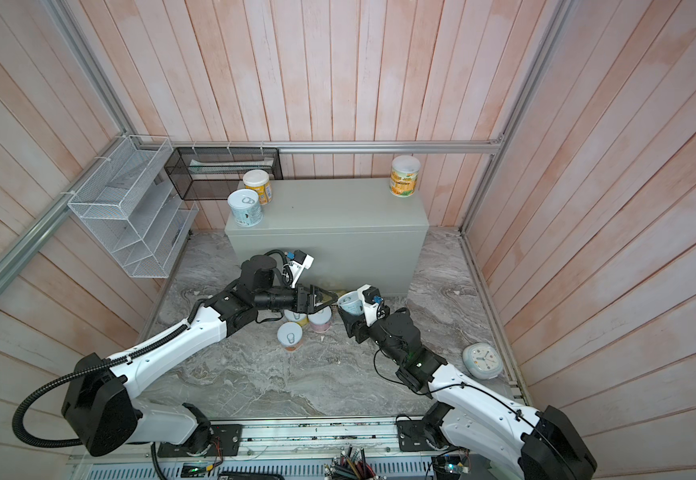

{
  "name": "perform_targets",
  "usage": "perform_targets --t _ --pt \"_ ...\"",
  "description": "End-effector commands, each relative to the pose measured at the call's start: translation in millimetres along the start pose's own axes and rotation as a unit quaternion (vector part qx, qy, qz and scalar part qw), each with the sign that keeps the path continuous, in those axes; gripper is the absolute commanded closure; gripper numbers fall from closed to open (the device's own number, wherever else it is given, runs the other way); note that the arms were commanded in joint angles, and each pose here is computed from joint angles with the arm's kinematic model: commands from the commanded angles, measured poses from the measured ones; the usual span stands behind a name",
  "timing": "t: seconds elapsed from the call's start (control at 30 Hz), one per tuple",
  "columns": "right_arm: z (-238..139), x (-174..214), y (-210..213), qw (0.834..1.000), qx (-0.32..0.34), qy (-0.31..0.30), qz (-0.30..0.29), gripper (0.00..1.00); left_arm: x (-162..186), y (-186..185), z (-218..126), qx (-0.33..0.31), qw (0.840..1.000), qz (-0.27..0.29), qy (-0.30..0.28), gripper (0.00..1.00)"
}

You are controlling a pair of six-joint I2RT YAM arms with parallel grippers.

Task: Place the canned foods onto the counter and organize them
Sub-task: 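Open the left gripper and withdraw while the right gripper lifts the can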

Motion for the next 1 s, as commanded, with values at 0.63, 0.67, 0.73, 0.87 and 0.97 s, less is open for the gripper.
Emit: perform_targets --t 0.63,0.67,0.73,0.87,0.97 --pt "-38 -57 -15 0.995 0.027 -0.079 0.053 0.41 7 42 -17 -0.078 0.99 0.067 -0.094 0.0" --pt "-38 -59 -13 0.995 0.018 -0.08 0.052 0.4 8 46 -18 -0.083 0.989 0.072 -0.1 0.0" --pt "-37 -64 -11 0.996 0.01 -0.075 0.052 0.4 11 50 -21 -0.091 0.987 0.078 -0.11 0.0" --pt "-38 -73 -12 0.995 0.006 -0.077 0.055 0.4 15 55 -24 -0.095 0.984 0.083 -0.123 0.0" --pt "-41 -84 -10 0.995 0.0 -0.087 0.056 0.4 16 58 -28 -0.102 0.982 0.085 -0.132 0.0"
Point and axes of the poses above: each gripper's point midway between its finger pads, its own z axis out along the fingers, its own y axis along the line the jaws close on, x = y × z, the point moved 1 cm from there along -z, back along the fingers, and after that the axes turned 4 degrees about -z, right-handed, at the moved point
